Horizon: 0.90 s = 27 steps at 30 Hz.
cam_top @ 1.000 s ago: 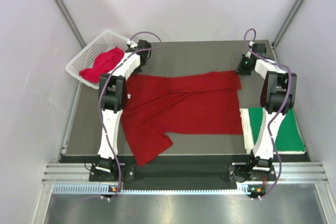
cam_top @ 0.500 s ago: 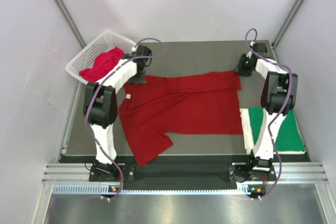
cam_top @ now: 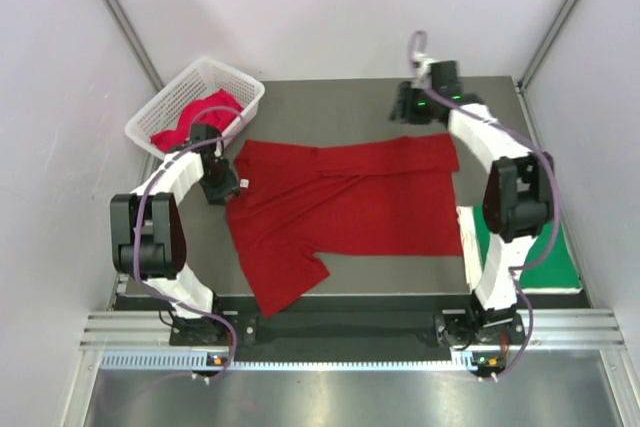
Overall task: Fold and stack the t-shirts
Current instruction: Fold the tshirt
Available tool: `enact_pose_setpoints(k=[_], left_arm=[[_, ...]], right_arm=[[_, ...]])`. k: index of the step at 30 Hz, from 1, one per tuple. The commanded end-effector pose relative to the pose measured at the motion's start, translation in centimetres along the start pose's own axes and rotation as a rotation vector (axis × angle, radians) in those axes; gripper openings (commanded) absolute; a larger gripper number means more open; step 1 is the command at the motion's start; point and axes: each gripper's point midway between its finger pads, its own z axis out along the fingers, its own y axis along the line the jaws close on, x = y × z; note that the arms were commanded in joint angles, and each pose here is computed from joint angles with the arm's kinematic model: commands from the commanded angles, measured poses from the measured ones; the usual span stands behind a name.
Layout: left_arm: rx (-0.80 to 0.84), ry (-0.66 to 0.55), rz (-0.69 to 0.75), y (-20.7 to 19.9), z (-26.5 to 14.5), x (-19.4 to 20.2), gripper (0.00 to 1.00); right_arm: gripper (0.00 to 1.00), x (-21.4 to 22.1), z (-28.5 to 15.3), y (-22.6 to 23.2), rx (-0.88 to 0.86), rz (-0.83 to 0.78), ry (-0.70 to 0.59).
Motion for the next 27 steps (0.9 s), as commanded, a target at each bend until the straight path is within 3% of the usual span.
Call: enact_pose_setpoints(k=[1,5,8,17,27], left_arm=[[0.18,-0.069,-0.006,-3.3,-1.4,-0.3,0.46],[0.216,-0.034,-0.019,-3.4,-0.2,1.5,0.47],[0.24,-0.048,-0.02,-3.9,-0.1,1.0,0.48],[0.229,-0.055,-0.029,-4.4,0.7,-0.5,0.46],[0.261,-0.032,-0.042,-5.0,1.9,-0.2,0.41]], right_arm=[[0.47,1.2,-0.1,11.3,-0.29,-0.279,-0.032],[0.46,4.5,1.1,20.1,-0.47,-0.467,0.01],[0.45,6.5,2.6,23.1,-0.538,-0.488,0.08],[0.45,11.3,6.2,27.4,-0.63,-0.52,0.139],[0.5,13.0,8.9,28.6,-0.649,-0.549,0.159]])
